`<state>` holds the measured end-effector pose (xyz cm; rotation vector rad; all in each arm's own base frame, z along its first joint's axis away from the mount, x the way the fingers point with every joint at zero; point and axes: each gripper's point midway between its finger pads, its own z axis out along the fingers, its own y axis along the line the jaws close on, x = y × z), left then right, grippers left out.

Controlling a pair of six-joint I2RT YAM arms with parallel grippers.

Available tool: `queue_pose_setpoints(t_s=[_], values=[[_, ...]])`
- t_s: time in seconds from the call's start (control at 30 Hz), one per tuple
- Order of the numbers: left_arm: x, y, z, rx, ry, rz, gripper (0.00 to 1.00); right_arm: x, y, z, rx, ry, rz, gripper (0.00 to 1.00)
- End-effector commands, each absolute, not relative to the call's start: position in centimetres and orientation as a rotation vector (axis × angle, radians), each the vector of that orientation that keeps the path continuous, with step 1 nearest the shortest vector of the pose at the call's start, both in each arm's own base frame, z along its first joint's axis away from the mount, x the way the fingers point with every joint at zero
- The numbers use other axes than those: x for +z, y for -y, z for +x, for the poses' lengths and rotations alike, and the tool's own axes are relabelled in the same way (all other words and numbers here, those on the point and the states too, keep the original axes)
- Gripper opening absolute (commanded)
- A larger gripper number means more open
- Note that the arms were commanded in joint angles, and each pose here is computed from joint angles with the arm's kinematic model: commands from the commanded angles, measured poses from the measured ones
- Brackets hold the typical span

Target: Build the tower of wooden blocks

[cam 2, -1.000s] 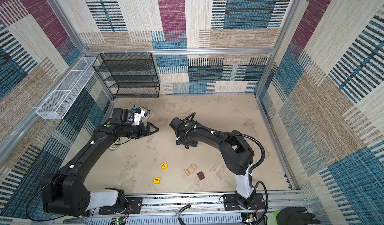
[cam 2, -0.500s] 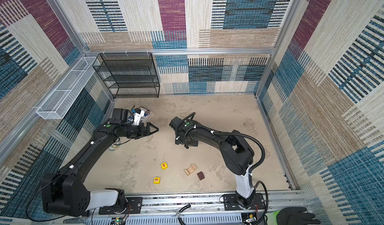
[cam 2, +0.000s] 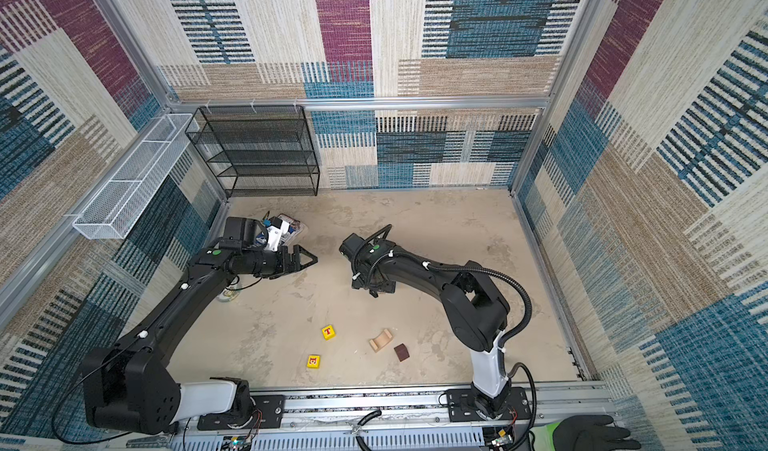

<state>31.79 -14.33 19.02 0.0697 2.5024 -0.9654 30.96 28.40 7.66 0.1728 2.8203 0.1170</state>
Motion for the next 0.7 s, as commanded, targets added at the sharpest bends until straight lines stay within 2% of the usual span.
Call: queue_pose_setpoints(t_s=[0.0,0.67], values=[[19.35,14.5,31.7,-0.978,-2.487,0.092,0.96,8.03,-28.06,31.21,0.104,-2.802,0.196,0.77],[19.34,14.54,31.67,-0.986,-2.487,0.092,0.96,7.59,-27.76,31.19,0.079,-2.809,0.193,0.82]])
